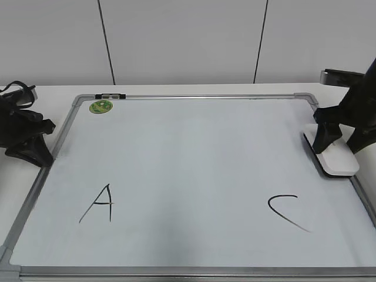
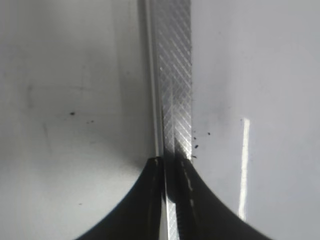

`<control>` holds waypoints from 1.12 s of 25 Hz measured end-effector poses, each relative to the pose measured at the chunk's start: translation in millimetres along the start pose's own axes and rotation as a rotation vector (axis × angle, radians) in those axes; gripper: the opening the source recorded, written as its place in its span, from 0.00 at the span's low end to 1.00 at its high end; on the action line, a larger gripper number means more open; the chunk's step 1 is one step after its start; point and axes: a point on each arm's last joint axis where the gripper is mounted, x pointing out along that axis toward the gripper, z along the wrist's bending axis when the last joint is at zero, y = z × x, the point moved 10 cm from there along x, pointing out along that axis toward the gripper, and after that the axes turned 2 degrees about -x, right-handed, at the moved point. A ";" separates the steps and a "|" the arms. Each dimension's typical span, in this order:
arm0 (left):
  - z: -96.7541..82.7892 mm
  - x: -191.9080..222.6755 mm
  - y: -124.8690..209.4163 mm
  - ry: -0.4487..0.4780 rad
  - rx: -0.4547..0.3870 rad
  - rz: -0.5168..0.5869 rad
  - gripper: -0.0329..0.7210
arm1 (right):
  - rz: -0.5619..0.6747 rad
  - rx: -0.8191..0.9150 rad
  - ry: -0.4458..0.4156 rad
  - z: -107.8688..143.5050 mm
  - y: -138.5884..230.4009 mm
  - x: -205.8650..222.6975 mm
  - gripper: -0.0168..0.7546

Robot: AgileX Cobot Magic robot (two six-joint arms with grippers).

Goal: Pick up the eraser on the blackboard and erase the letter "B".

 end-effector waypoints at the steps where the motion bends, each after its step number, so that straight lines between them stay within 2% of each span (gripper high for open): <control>1: 0.0 0.0 0.0 0.000 0.000 0.000 0.09 | 0.005 0.000 -0.001 0.1 0.9 0.6 0.71; 8: 0.0 0.0 0.0 0.000 0.000 0.000 0.09 | 0.034 0.002 0.002 -2.3 4.1 8.5 0.71; 13: 0.0 0.0 0.0 0.000 0.000 0.000 0.09 | 0.036 0.007 0.001 -2.5 4.4 9.3 0.81; 16: 0.0 0.0 0.0 0.000 0.000 0.000 0.09 | 0.041 0.005 0.001 -2.2 4.7 8.2 0.83; 22: -0.5 0.0 -0.2 0.003 -0.003 -0.001 0.11 | 0.012 -0.025 0.015 0.5 -6.9 -26.6 0.83; 25: -0.7 0.0 -0.7 0.004 -0.004 -0.004 0.18 | -0.031 -0.041 0.023 3.8 -16.5 -51.9 0.82; 28: -2.7 -2.4 -4.7 0.010 -0.001 -0.008 0.38 | -0.075 -0.052 0.030 6.1 -24.3 -70.1 0.81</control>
